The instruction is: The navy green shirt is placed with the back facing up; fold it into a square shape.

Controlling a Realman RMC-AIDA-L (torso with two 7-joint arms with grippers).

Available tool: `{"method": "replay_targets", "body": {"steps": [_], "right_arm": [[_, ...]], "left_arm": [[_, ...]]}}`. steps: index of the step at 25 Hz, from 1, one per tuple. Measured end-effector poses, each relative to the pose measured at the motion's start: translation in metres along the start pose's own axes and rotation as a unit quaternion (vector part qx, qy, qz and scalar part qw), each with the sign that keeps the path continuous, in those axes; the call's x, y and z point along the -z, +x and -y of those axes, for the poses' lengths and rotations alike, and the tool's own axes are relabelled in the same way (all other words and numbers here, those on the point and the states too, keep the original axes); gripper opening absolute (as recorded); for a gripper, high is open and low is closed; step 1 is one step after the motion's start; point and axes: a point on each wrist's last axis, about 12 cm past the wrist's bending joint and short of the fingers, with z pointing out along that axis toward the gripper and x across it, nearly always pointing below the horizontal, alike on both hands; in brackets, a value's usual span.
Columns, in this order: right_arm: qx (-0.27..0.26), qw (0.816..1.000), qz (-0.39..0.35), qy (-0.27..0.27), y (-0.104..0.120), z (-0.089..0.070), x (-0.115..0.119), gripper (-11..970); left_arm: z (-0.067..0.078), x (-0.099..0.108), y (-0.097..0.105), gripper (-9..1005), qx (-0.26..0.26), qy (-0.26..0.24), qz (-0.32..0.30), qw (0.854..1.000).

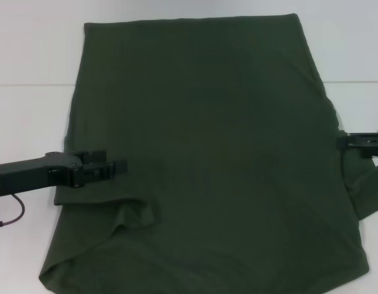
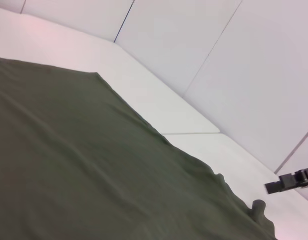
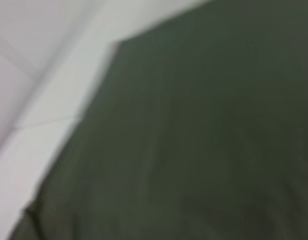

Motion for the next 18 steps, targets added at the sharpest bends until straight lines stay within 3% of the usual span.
{"method": "replay_targets", "body": {"steps": [6, 18], "right_arm": [[-0.023, 0.994, -0.034, 0.096, -0.014, 0.008, 0.029, 947], [0.084, 0.986, -0.07, 0.124, -0.004, 0.011, 0.009, 946]], "left_arm": [[0.001, -0.004, -0.001, 752, -0.009, 0.009, 0.004, 1.0], [0.003, -0.007, -0.005, 752, -0.009, 0.02, 0.021, 1.0]]}}
